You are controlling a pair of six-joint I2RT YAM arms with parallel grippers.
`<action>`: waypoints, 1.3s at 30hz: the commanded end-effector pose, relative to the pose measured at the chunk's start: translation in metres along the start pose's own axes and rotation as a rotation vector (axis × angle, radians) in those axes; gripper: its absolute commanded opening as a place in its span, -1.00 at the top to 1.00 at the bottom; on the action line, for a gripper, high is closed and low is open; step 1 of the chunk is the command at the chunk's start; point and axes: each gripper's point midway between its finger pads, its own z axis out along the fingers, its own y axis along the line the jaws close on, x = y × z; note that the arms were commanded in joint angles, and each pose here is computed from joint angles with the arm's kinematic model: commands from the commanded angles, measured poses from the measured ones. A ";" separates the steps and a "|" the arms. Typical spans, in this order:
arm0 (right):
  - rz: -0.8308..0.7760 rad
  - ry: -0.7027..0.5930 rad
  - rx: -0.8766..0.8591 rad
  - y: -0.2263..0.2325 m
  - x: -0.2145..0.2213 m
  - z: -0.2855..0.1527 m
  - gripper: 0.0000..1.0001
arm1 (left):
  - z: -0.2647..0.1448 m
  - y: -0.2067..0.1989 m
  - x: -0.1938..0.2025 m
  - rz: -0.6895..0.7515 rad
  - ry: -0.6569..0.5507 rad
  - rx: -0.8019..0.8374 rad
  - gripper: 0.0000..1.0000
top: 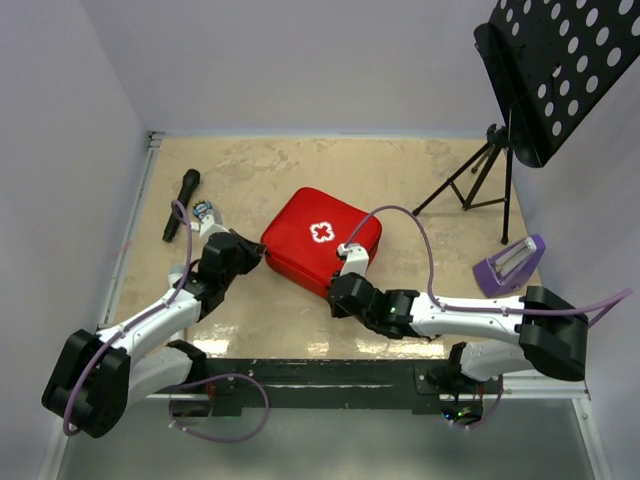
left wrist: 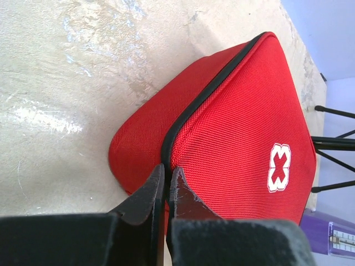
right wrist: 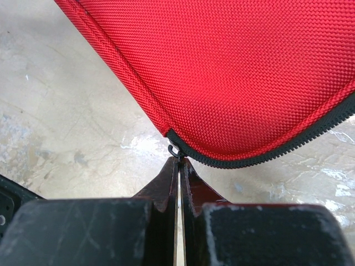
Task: Organize the medicine kit
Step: Zip the medicine box at the center of the board.
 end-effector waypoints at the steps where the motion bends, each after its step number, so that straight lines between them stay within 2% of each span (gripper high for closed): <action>1: -0.013 -0.038 0.052 -0.004 -0.017 -0.009 1.00 | 0.003 0.009 -0.016 0.085 -0.038 -0.074 1.00; 11: -0.028 -0.023 0.121 -0.021 -0.019 -0.022 1.00 | 0.011 0.028 -0.037 0.099 -0.055 -0.127 1.00; 19: 0.051 -0.001 0.212 -0.038 -0.010 -0.025 1.00 | 0.020 0.038 -0.053 0.089 -0.067 -0.144 1.00; 28: 0.065 0.056 0.213 -0.043 0.002 -0.033 1.00 | 0.038 0.020 -0.089 0.096 -0.104 -0.115 1.00; 38: 0.021 0.050 0.209 -0.036 0.003 -0.018 1.00 | 0.052 0.005 -0.097 0.130 -0.050 -0.060 1.00; 39: 0.019 0.051 0.211 -0.036 0.003 -0.016 1.00 | 0.051 0.002 -0.098 0.136 -0.050 -0.054 0.78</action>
